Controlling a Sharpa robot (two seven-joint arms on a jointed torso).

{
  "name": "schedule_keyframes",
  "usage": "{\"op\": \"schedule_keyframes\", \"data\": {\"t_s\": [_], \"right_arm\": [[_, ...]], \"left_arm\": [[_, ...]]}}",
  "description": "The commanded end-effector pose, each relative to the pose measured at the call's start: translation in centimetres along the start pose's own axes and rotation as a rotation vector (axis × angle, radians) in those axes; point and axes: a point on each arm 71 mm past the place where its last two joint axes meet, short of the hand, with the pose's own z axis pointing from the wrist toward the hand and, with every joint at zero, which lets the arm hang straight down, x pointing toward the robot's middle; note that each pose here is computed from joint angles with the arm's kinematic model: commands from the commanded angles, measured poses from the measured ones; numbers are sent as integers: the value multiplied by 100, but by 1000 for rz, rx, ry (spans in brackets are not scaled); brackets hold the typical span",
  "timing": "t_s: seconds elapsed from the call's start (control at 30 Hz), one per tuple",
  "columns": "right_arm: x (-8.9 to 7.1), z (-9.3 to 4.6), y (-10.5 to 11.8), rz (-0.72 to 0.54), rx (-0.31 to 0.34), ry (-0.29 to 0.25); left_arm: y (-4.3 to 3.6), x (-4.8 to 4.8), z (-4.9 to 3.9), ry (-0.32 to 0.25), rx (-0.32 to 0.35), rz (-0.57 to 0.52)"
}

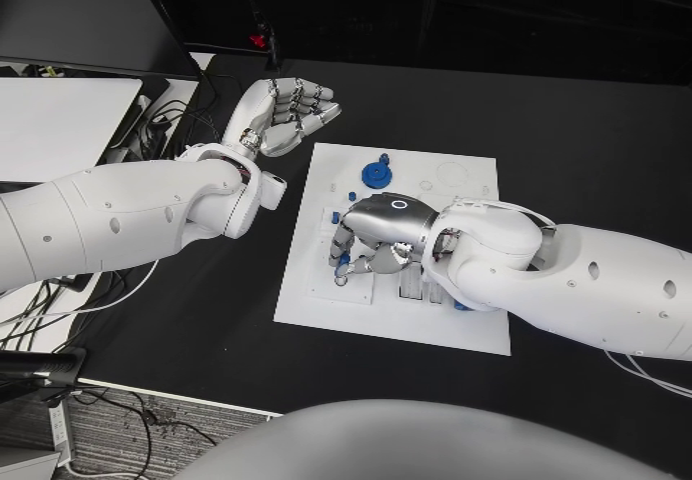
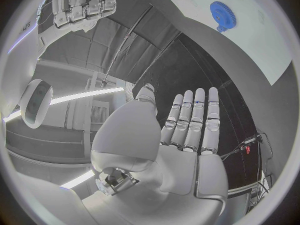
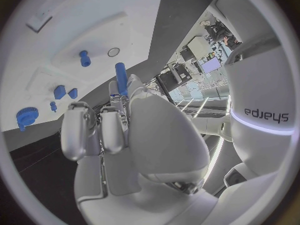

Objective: Assemble the parts on the task board

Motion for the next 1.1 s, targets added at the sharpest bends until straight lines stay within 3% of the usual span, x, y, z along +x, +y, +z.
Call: {"op": "schedule_keyframes", "data": {"t_s": [0.03,0.6,1.1], "right_arm": [[67,15,13,-83,-21,39],[122,65,-22,-115,-21,18],[202,109,-7,-108,-26,53]], "left_arm": [[-50,1,7,-2,55,-2],[-49,0,7,-3,54,-1],[-51,3,8,-3,55,-2]]}}
